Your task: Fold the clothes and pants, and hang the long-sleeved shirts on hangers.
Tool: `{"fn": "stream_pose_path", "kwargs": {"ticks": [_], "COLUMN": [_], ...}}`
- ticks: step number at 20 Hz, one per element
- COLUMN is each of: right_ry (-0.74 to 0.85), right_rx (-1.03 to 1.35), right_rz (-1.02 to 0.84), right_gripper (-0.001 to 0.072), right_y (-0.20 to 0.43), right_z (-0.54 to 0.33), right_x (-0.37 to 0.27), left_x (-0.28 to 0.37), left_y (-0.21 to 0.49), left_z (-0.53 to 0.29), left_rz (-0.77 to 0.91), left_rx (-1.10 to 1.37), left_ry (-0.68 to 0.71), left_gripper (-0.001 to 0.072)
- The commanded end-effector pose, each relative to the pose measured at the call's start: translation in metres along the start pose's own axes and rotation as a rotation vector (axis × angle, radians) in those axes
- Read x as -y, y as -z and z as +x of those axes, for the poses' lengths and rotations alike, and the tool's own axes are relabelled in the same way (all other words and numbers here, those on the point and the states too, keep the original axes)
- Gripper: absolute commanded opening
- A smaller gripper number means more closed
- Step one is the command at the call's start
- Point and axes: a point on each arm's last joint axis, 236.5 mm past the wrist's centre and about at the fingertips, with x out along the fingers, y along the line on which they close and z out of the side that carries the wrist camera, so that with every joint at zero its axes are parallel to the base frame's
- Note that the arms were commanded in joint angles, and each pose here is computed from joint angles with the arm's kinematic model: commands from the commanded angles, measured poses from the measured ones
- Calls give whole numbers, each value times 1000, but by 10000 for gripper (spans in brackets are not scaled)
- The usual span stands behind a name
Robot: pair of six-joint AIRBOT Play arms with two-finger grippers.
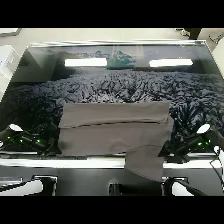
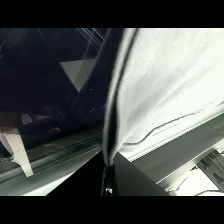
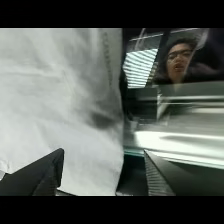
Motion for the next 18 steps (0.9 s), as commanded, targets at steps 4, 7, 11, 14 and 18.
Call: {"fn": "stream_pose_path", "kwargs": {"ticks": [4, 7, 11, 14, 18], "right_ry": [-82, -88, -94, -113, -90], "right_rx": [55, 74, 206, 385, 580], "right_rz": [18, -32, -73, -146, -241], "right_gripper": [51, 41, 40, 39, 40], "right_y": [-10, -8, -32, -71, -137], "right_z": [14, -1, -62, -114, -162], "right_x": [-13, -22, -47, -79, -124], "left_x": [0, 6, 38, 57, 82], "left_y": [0, -5, -27, -66, -127], "left_z": [0, -11, -49, -80, -112], "left_rz": [0, 30, 108, 110, 141], "left_rx": [0, 23, 97, 218, 332], "left_ry": [2, -5, 30, 1, -45], "left_gripper": [22, 22, 21, 21, 22]}}
